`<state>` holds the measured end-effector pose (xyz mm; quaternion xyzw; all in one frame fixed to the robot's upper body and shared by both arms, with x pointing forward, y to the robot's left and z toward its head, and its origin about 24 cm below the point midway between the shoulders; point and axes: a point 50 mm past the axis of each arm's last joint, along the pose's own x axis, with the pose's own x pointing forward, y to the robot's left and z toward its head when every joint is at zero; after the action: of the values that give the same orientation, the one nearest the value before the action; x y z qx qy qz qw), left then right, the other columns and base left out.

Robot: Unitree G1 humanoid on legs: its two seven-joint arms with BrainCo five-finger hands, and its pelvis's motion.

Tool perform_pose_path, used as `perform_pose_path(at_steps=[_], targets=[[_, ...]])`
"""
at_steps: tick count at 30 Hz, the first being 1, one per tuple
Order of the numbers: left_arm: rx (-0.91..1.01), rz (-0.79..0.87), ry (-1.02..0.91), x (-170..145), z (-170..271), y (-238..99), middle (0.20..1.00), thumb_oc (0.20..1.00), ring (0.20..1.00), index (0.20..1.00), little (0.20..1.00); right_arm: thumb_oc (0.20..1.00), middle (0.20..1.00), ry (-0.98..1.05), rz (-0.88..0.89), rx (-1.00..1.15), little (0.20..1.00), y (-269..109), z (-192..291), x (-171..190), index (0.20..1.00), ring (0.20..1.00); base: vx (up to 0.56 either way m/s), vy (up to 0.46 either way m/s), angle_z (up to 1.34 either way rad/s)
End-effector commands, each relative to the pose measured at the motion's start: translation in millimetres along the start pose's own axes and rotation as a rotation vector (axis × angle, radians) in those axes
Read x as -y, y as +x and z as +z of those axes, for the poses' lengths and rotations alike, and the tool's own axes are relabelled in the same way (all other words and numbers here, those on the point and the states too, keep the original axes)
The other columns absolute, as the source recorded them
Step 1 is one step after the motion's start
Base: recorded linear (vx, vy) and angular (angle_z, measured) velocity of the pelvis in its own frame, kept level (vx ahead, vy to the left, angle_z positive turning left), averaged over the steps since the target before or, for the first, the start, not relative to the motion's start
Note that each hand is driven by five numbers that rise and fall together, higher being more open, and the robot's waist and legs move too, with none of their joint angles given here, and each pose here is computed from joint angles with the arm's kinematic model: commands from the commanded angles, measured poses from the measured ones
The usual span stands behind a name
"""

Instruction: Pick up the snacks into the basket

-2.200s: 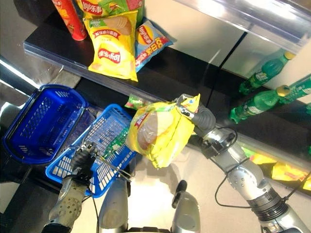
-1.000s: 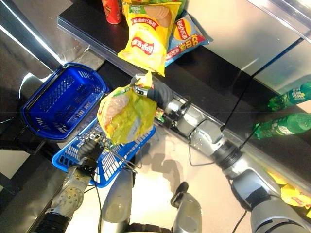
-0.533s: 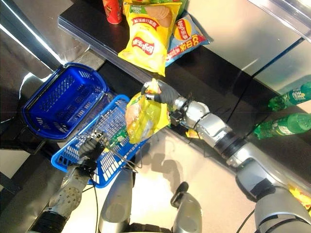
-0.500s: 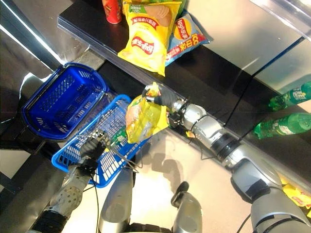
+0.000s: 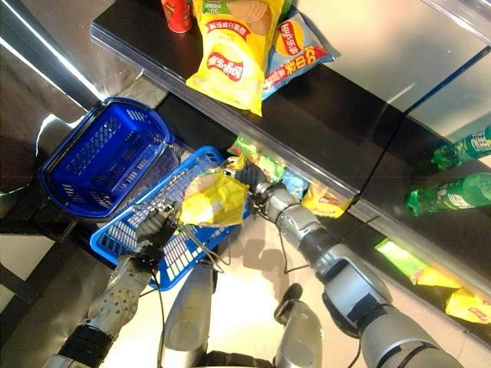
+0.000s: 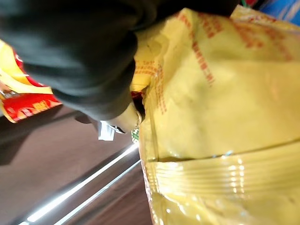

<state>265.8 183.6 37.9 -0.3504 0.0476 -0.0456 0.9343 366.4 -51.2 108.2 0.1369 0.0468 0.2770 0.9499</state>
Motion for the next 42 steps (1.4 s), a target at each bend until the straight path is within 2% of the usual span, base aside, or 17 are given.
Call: perform_pose_path(at_steps=[1,5,9,15,26,28,29,30,31,42], targets=[[0.176,-0.366,-0.145,79,24,0,0.200,0.200,0.200,0.200,0.200,0.200,0.200,0.166,0.004,0.178,0.200,10,35,-6,0.200,0.200,0.00,0.001,0.04],[0.171,-0.368,-0.174,84,22,2,0.200,0.200,0.200,0.200,0.200,0.200,0.200,0.343,-0.052,0.248,0.200,14,39,-6,0.200,0.200,0.00,0.004,0.04],[0.167,-0.381,-0.184,87,21,3,0.200,0.200,0.200,0.200,0.200,0.200,0.200,0.328,-0.101,0.256,0.200,16,42,-2,0.200,0.200,0.00,0.003,0.02],[0.164,-0.448,-0.182,99,25,-1,0.200,0.200,0.200,0.200,0.200,0.200,0.200,0.183,-0.223,0.149,0.200,18,28,14,0.200,0.200,-0.01,0.007,0.08],[0.168,-0.511,-0.189,114,28,-2,0.200,0.200,0.200,0.200,0.200,0.200,0.200,0.179,-0.367,-0.015,0.200,8,-14,37,0.200,0.200,0.00,0.006,0.02],[0.167,-0.518,-0.197,116,27,-2,0.200,0.200,0.200,0.200,0.200,0.200,0.200,0.227,-0.389,-0.023,0.200,5,-20,39,0.200,0.200,0.00,0.000,0.00],[0.167,-0.518,-0.197,116,27,-2,0.200,0.200,0.200,0.200,0.200,0.297,0.297,0.227,-0.389,-0.023,0.297,5,-20,39,0.297,0.297,0.00,0.000,0.00],[0.166,-0.518,-0.200,117,27,-2,0.200,0.200,0.200,0.200,0.200,0.580,0.580,0.246,-0.399,-0.024,0.580,5,-23,39,0.580,0.580,0.00,0.000,0.00],[0.168,-0.517,-0.203,117,27,-2,0.200,0.200,0.200,0.200,0.200,1.000,1.000,0.259,-0.402,-0.028,1.000,5,-26,37,1.000,1.000,0.00,0.000,0.00],[0.162,-0.504,-0.218,115,25,-2,0.200,0.200,0.200,0.200,0.200,1.000,1.000,0.405,-0.327,0.035,1.000,11,-23,17,1.000,1.000,0.00,0.005,0.00]])
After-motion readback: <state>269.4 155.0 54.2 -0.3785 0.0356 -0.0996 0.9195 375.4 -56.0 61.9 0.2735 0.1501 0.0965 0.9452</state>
